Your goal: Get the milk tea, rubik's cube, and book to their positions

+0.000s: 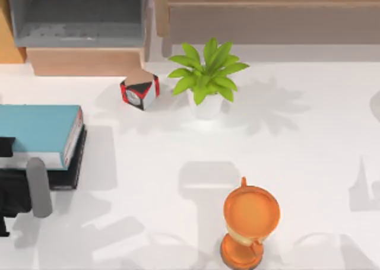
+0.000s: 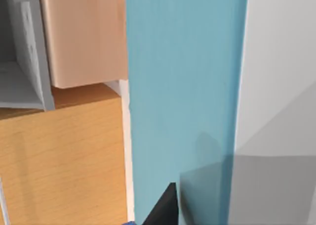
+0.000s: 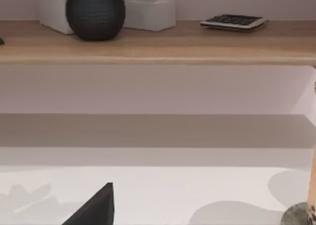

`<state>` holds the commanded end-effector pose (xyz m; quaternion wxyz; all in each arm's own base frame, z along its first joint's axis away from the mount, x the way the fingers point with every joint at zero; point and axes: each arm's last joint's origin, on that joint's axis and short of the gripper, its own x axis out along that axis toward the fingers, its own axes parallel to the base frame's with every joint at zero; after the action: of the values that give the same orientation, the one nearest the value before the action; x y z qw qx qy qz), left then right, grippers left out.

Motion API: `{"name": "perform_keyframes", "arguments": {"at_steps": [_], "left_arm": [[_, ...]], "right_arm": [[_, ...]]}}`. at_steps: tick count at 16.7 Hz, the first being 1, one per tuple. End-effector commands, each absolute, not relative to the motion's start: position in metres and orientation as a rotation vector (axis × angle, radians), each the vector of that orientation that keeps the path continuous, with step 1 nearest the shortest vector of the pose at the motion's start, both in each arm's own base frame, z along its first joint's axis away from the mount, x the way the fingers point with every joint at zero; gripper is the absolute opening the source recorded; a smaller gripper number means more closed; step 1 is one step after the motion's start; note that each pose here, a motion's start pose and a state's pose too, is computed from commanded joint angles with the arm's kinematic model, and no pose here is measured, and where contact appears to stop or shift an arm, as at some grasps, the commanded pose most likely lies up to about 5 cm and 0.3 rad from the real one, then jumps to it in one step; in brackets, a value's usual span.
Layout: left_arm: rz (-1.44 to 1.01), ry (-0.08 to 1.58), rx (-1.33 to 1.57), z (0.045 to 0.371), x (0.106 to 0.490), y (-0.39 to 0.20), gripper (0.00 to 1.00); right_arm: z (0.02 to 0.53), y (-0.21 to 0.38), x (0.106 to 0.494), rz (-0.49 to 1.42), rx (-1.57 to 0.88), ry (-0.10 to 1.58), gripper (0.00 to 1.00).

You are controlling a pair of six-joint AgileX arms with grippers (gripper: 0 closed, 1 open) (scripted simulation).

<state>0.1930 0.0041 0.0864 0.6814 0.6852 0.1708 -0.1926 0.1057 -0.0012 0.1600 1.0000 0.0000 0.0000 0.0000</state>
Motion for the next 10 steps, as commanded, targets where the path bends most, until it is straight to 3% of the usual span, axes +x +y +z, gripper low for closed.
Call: {"name": "perform_keyframes", "arguments": {"at_steps": [9, 10], "left_arm": [[-0.432, 0.383, 1.537, 0.0845, 0.1976, 0.0040, 0.00], [-0.432, 0.383, 1.537, 0.0845, 0.1976, 0.0040, 0.08]], "right_arm": [[0.1600, -0.0012, 0.1057, 0.000, 0.000, 0.000, 1.00], [0.1600, -0.0012, 0.1057, 0.000, 0.000, 0.000, 1.00]]}}
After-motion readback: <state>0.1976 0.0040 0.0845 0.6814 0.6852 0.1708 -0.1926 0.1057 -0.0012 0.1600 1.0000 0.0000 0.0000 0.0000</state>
